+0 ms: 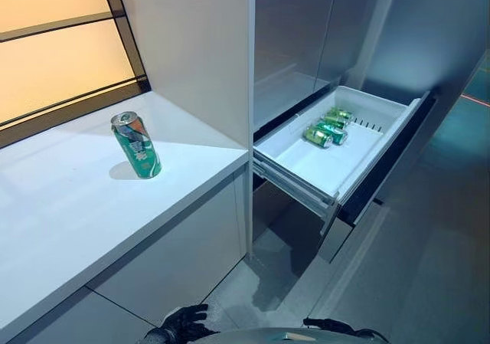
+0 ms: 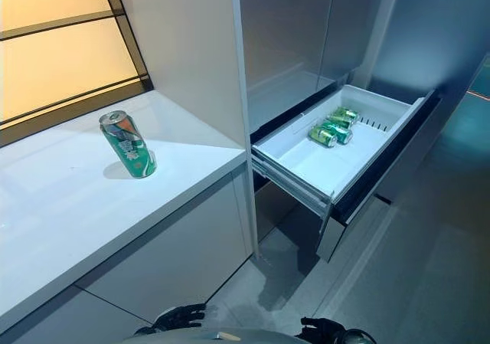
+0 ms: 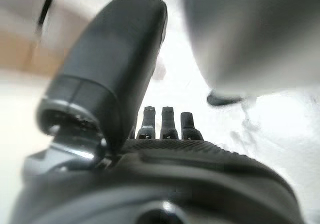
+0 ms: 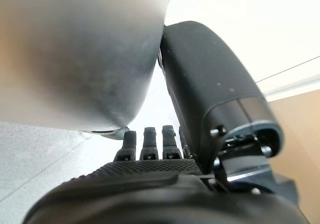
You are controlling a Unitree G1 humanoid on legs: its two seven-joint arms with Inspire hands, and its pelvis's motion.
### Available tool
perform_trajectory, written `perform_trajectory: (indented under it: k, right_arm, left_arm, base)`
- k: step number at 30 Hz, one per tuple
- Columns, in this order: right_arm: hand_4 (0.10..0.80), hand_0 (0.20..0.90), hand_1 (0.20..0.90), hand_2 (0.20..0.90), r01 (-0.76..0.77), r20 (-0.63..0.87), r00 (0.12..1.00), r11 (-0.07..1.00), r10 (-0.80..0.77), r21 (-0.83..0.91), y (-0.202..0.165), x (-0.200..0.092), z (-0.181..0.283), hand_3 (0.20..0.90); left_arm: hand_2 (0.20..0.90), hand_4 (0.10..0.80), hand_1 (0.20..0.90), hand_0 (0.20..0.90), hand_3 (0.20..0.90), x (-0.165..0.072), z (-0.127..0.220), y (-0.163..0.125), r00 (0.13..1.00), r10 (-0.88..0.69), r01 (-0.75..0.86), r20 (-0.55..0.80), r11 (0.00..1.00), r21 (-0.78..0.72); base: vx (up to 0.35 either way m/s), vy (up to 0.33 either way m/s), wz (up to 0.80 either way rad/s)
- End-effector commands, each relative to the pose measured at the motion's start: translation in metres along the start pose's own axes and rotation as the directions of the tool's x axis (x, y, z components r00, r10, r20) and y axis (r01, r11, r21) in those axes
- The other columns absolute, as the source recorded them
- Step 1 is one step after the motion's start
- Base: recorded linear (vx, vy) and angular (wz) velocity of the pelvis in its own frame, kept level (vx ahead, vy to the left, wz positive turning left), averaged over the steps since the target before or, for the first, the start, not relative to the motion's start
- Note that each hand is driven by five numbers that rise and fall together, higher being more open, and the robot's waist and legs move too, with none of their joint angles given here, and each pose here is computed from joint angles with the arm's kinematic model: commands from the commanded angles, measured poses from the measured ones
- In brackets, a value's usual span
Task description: Put drinks into fridge and close the fridge
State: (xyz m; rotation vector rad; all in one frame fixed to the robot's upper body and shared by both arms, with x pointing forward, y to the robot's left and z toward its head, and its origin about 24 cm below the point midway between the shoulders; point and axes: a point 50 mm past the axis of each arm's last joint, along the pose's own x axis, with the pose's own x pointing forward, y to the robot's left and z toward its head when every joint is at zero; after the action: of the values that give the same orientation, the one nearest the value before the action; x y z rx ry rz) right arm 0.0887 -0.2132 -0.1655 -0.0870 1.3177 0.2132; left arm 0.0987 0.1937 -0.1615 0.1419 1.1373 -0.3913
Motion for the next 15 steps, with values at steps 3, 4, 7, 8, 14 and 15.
perform_trajectory:
  k: [3, 4, 7, 8, 14, 15]
  right_arm:
    - [0.8, 0.9, 0.9, 0.9, -0.044, 0.001, 0.999, 0.989, 0.045, -0.139, 0.002, 0.001, 0.028, 0.9]
    - [0.8, 0.9, 0.9, 0.9, -0.042, 0.003, 0.999, 0.989, 0.043, -0.142, 0.001, 0.001, 0.03, 0.9]
    - [0.8, 0.9, 0.9, 0.9, -0.037, 0.015, 0.999, 0.989, 0.04, -0.143, 0.002, 0.0, 0.035, 0.9]
    - [0.8, 0.9, 0.9, 0.9, -0.037, 0.018, 0.999, 0.989, 0.04, -0.143, 0.003, 0.0, 0.036, 0.9]
    - [0.8, 0.9, 0.9, 0.9, -0.033, 0.023, 0.999, 0.991, 0.037, -0.131, 0.007, 0.0, 0.028, 0.9]
    - [0.8, 0.9, 0.9, 0.9, -0.033, 0.019, 0.999, 0.991, 0.036, -0.127, 0.007, 0.0, 0.025, 0.9]
  left_arm:
    - [0.9, 0.8, 0.9, 0.9, 0.9, 0.006, 0.119, -0.037, 0.858, -0.465, 0.414, 0.219, 0.878, 0.239]
    - [0.9, 0.8, 0.9, 0.9, 0.9, 0.003, 0.131, -0.042, 0.83, -0.506, 0.453, 0.234, 0.857, 0.245]
    - [0.9, 0.8, 0.9, 0.9, 0.9, -0.018, 0.184, -0.064, 0.709, -0.641, 0.557, 0.295, 0.765, 0.323]
    - [0.9, 0.8, 0.9, 0.9, 0.9, -0.025, 0.194, -0.067, 0.671, -0.671, 0.573, 0.315, 0.739, 0.355]
    - [0.9, 0.8, 0.9, 0.9, 0.9, -0.112, 0.274, -0.101, 0.214, -0.83, 0.758, 0.516, 0.474, 0.448]
    - [0.9, 0.8, 0.9, 0.9, 0.9, -0.129, 0.284, -0.105, 0.116, -0.829, 0.765, 0.547, 0.426, 0.484]
  base:
    - [-0.047, 0.04, -0.28]
    - [-0.041, 0.022, -0.17]
    - [-0.045, 0.015, -0.07]
    - [-0.042, 0.013, -0.13]
    - [-0.013, 0.007, -0.06]
    - [0.0, 0.0, 0.0]
